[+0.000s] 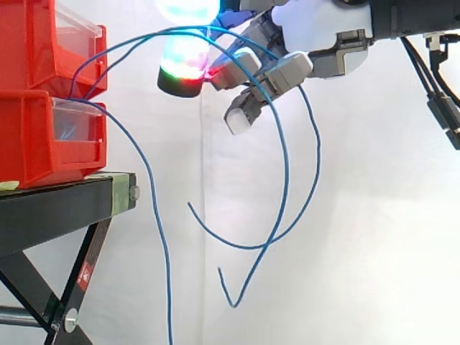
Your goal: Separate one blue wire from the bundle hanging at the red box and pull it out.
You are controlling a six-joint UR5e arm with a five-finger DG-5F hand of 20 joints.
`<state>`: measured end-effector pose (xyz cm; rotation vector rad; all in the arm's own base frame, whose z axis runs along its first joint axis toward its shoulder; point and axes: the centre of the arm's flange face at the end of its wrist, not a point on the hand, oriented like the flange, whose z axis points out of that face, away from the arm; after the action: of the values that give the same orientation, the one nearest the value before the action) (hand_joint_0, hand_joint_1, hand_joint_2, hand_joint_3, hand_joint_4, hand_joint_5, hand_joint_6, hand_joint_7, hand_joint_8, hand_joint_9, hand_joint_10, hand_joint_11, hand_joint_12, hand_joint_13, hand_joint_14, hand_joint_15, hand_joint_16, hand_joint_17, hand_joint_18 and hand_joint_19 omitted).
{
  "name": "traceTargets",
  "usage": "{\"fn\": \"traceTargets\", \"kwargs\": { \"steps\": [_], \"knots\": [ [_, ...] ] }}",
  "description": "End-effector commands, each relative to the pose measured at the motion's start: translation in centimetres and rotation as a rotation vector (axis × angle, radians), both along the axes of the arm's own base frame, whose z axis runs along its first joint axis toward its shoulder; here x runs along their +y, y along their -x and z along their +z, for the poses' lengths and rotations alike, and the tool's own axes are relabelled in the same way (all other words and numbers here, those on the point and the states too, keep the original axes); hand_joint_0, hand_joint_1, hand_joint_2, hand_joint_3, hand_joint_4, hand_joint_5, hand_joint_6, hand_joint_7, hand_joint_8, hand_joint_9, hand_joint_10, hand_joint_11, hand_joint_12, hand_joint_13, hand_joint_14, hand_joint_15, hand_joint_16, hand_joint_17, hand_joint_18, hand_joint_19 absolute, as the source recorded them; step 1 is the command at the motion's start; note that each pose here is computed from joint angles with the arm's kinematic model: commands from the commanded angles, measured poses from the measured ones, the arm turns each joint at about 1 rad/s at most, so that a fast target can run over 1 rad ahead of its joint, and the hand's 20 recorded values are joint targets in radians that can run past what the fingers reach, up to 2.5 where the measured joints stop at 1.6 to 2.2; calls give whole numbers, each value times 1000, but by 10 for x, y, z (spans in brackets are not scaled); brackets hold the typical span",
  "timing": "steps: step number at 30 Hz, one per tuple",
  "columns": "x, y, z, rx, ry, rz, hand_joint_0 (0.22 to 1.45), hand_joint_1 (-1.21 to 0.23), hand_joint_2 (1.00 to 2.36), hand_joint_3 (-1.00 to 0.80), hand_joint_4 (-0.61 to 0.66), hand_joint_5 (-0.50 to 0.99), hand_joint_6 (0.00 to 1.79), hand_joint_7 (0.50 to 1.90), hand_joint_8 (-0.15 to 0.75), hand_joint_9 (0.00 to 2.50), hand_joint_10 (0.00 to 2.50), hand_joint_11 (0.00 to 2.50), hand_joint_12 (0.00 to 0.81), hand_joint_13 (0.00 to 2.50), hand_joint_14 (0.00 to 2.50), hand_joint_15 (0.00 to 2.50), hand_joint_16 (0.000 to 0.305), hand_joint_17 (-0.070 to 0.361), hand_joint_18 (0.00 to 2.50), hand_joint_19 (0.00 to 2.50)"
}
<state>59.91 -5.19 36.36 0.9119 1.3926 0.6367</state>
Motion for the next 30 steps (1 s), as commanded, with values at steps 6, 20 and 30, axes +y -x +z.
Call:
{"fn": "traceTargets", "kwargs": {
  "steps": [6,20,30],
  "knots": [
    [0,0,1,-1,0,2,641,-670,1012,-375,209,-157,893,1146,393,1303,5,1735,376,1630,69,1582,53,119,931,683],
    [-1,0,0,-1,0,-1,735,-976,1015,-328,180,-191,917,1156,373,1184,5,1769,383,1570,2,1622,54,122,907,600],
    [0,0,1,-3,-1,0,776,-1003,1009,-405,218,-224,923,1124,361,1055,3,1787,391,1526,1,1597,56,126,876,562]
  ]
}}
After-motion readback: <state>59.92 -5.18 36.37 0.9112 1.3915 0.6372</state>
